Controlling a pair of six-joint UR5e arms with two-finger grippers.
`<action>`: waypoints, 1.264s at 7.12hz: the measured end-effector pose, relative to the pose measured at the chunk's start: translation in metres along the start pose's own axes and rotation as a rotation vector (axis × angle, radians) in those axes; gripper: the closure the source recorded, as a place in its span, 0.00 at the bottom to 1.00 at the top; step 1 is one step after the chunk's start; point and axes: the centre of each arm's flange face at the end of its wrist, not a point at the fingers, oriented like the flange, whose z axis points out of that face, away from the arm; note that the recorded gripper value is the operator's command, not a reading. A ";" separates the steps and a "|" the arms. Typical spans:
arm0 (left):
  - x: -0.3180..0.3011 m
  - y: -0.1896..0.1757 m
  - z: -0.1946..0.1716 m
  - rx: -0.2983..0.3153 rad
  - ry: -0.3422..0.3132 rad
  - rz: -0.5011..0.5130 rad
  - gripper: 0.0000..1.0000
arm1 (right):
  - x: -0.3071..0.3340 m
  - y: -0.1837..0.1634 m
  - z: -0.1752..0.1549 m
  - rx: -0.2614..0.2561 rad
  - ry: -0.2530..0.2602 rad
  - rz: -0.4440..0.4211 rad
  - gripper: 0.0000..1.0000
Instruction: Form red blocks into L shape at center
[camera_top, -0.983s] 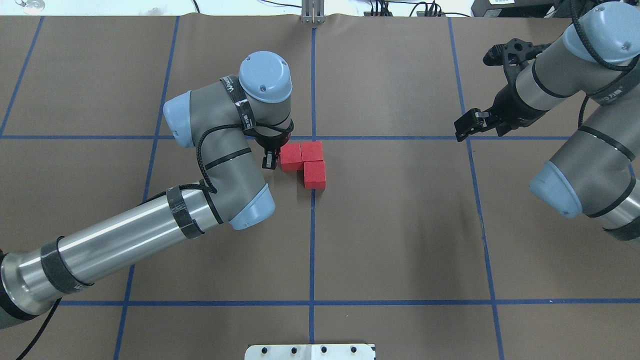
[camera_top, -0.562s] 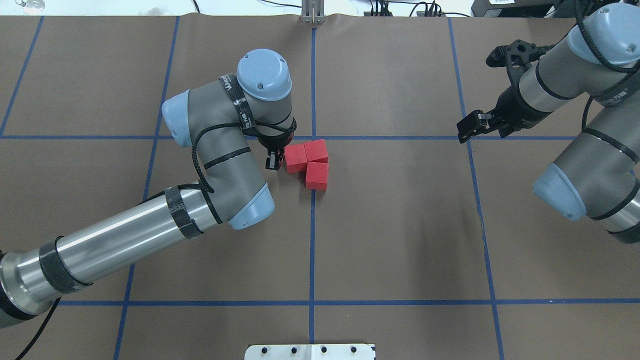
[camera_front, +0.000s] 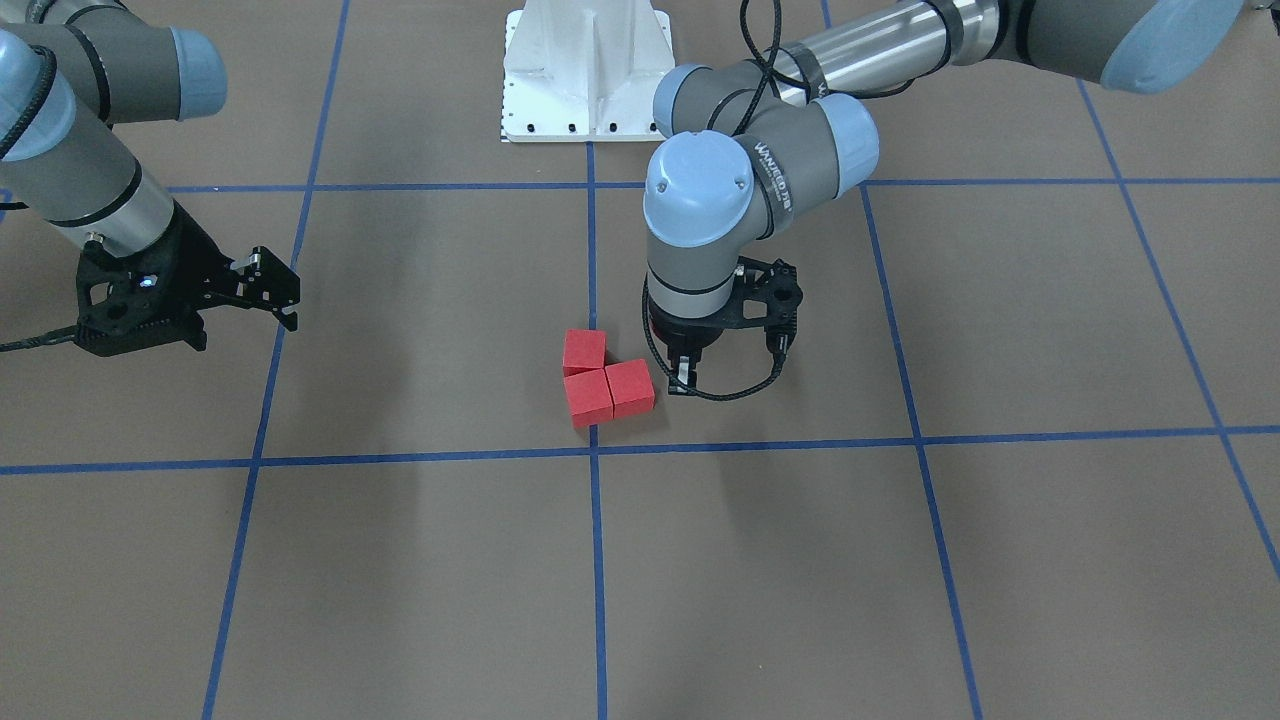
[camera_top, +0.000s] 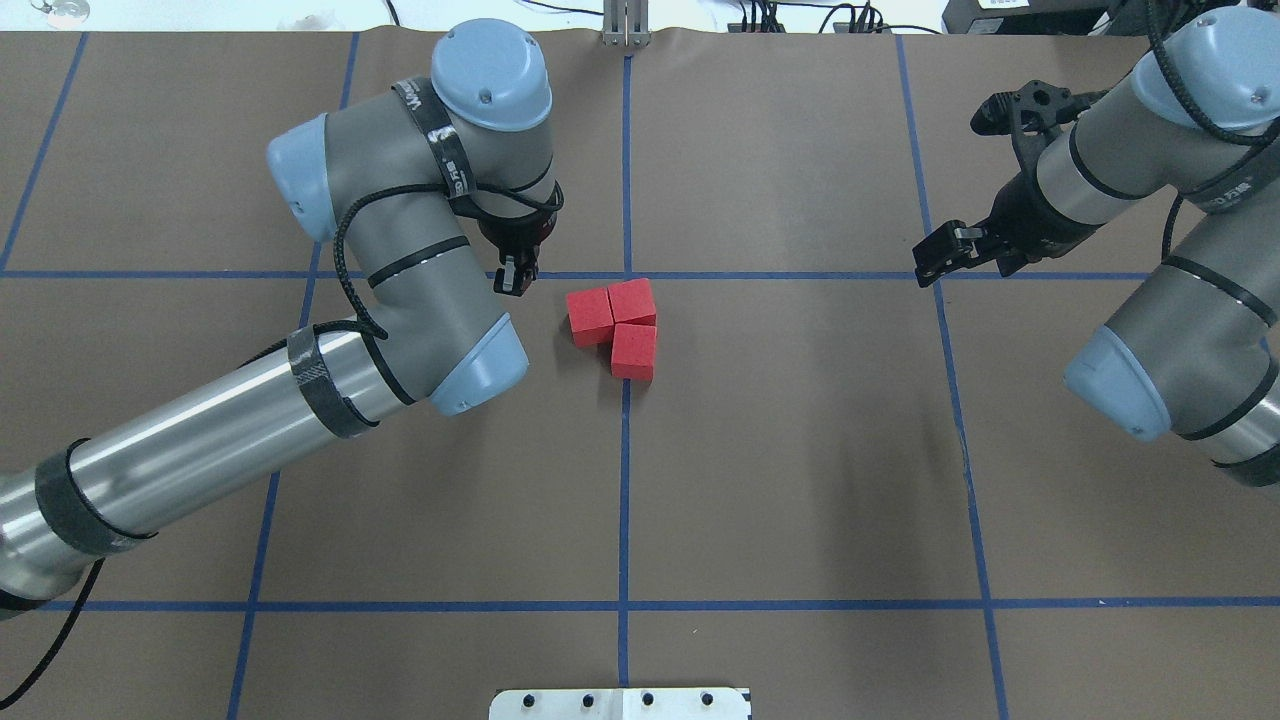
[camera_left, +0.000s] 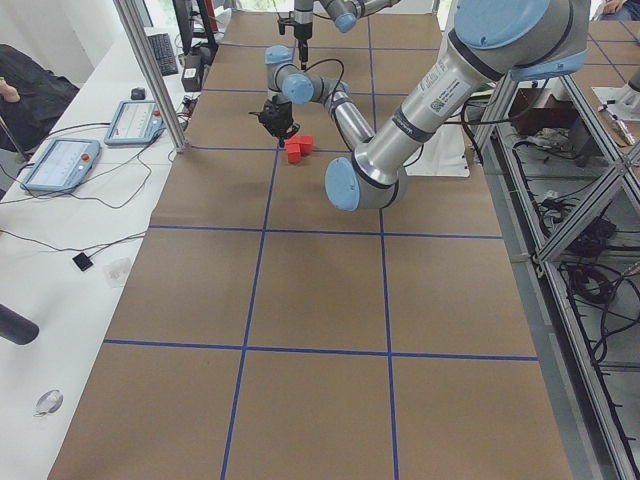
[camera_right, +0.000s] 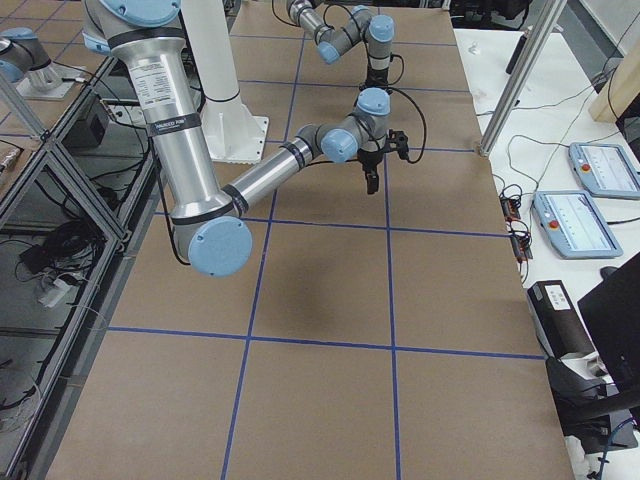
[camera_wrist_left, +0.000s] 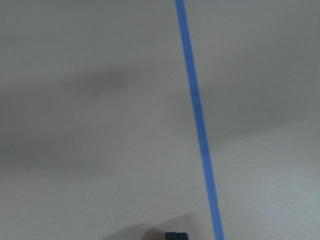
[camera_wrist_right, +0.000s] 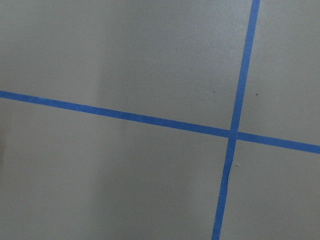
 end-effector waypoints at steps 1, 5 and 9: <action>0.009 -0.018 -0.016 0.001 0.010 0.088 0.99 | 0.008 -0.004 -0.004 0.004 0.002 0.011 0.01; 0.014 -0.148 -0.026 0.067 0.031 0.643 0.00 | 0.100 -0.005 -0.038 0.004 -0.009 0.087 0.01; -0.070 -0.339 -0.083 0.068 0.086 1.048 0.00 | 0.257 0.040 -0.069 0.007 0.059 0.074 0.01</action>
